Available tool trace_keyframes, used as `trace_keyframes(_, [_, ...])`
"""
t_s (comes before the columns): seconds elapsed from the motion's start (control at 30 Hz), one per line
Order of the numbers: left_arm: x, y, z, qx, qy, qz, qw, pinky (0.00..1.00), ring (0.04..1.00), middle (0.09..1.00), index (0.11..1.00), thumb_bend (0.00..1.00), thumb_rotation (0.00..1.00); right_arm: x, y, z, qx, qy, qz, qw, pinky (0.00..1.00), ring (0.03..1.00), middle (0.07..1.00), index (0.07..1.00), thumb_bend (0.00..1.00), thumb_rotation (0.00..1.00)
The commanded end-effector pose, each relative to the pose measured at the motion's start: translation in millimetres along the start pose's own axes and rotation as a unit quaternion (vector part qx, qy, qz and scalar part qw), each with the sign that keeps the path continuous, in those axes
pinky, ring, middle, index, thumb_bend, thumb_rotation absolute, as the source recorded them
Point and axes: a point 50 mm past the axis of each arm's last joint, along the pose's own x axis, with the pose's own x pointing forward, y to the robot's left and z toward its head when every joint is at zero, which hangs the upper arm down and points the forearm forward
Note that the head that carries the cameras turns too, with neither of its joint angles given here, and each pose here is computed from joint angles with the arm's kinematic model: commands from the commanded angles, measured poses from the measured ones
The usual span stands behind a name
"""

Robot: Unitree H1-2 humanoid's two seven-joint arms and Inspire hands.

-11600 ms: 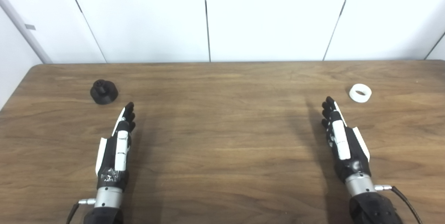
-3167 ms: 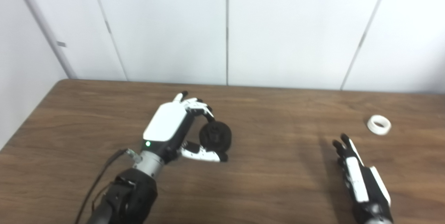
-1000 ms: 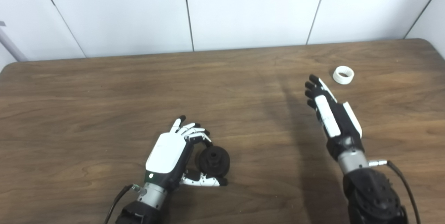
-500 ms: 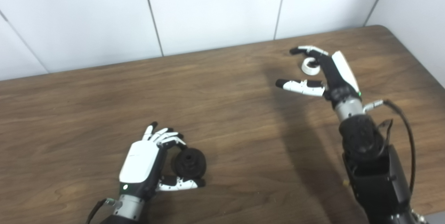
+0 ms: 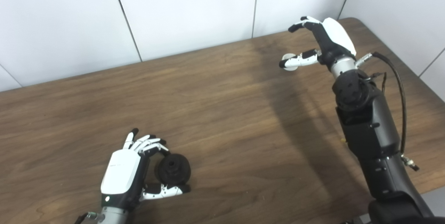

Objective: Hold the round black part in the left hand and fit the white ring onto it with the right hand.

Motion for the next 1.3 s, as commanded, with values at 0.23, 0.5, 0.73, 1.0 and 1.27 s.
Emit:
trace_keyframes(0.23, [-6, -2, -10, 0.023, 0.016, -0.015, 1.000, 1.00, 0.828, 0.738, 0.484, 0.52, 0.05, 38, -25, -3, -0.036, 0.014, -0.009, 0.999, 1.00, 0.995, 0.948, 0.744, 0.82, 0.21])
trace_keyframes(0.5, [-12, -6, -12, 0.022, 0.020, -0.023, 0.999, 1.00, 0.835, 0.742, 0.484, 0.52, 0.05, 57, -14, -5, -0.050, 0.030, 0.010, 0.998, 1.00, 0.989, 0.941, 0.749, 0.87, 0.26])
trace_keyframes(0.73, [-17, -8, -15, 0.023, 0.021, -0.022, 0.999, 1.00, 0.834, 0.743, 0.485, 0.52, 0.05, 67, -3, -7, -0.059, 0.041, 0.025, 0.997, 1.00, 0.990, 0.940, 0.739, 0.87, 0.24])
trace_keyframes(1.0, [-20, -8, -16, 0.018, 0.024, -0.022, 0.999, 1.00, 0.838, 0.747, 0.485, 0.52, 0.05, 74, 10, -9, -0.075, 0.051, 0.039, 0.995, 1.00, 0.987, 0.934, 0.738, 0.86, 0.25])
trace_keyframes(1.27, [-22, -9, -17, 0.016, 0.028, -0.021, 0.999, 1.00, 0.838, 0.746, 0.485, 0.52, 0.05, 79, 14, -14, -0.082, 0.061, 0.047, 0.994, 1.00, 0.982, 0.913, 0.720, 0.85, 0.25])
